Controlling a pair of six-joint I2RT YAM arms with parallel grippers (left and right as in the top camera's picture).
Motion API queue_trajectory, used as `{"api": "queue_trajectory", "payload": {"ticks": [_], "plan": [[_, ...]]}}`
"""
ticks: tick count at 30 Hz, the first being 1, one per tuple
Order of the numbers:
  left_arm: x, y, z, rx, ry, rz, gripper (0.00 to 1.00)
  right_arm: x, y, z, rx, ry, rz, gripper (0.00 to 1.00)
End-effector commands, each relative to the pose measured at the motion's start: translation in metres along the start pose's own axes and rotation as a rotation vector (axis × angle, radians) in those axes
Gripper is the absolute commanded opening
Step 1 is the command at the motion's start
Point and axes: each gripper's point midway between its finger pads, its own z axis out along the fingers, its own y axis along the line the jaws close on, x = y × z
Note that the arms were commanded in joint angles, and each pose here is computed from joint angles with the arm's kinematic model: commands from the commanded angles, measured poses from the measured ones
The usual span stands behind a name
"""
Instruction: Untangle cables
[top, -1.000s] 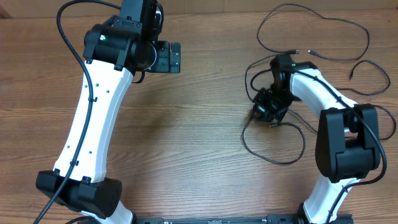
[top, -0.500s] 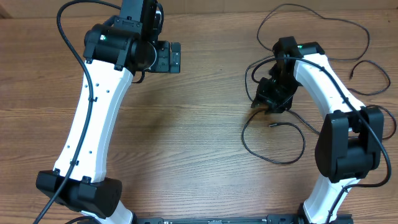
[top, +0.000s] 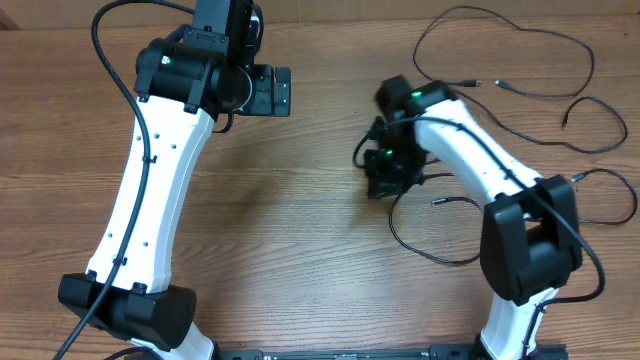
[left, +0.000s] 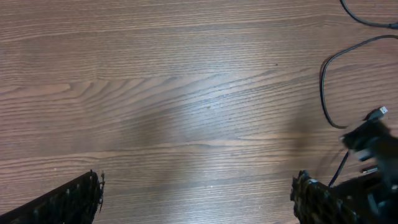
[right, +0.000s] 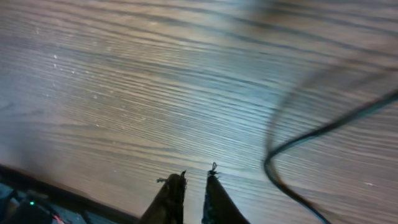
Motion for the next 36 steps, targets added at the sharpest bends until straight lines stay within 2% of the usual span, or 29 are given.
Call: {"api": "queue_trajectory", "payload": {"ticks": [1,5,11,24,36], "plan": [[-0.003,0.000,0.001,0.007,-0.001,0.006,1.00,0.000,-0.008,0.006,0.103,-0.016,0.051,0.05],[-0.001,0.000,0.001,0.006,0.004,0.007,0.99,-0.003,-0.010,0.010,0.139,-0.034,0.111,0.04],[-0.001,0.000,0.001,0.005,0.004,0.006,1.00,-0.007,-0.010,0.013,0.133,-0.051,0.110,0.04],[-0.005,-0.001,0.001,0.008,-0.011,0.006,1.00,0.016,-0.035,0.061,0.159,0.014,0.138,0.04],[-0.006,-0.001,0.001,0.009,-0.014,0.007,0.99,0.012,-0.054,0.061,0.261,-0.031,0.206,0.04]]}}
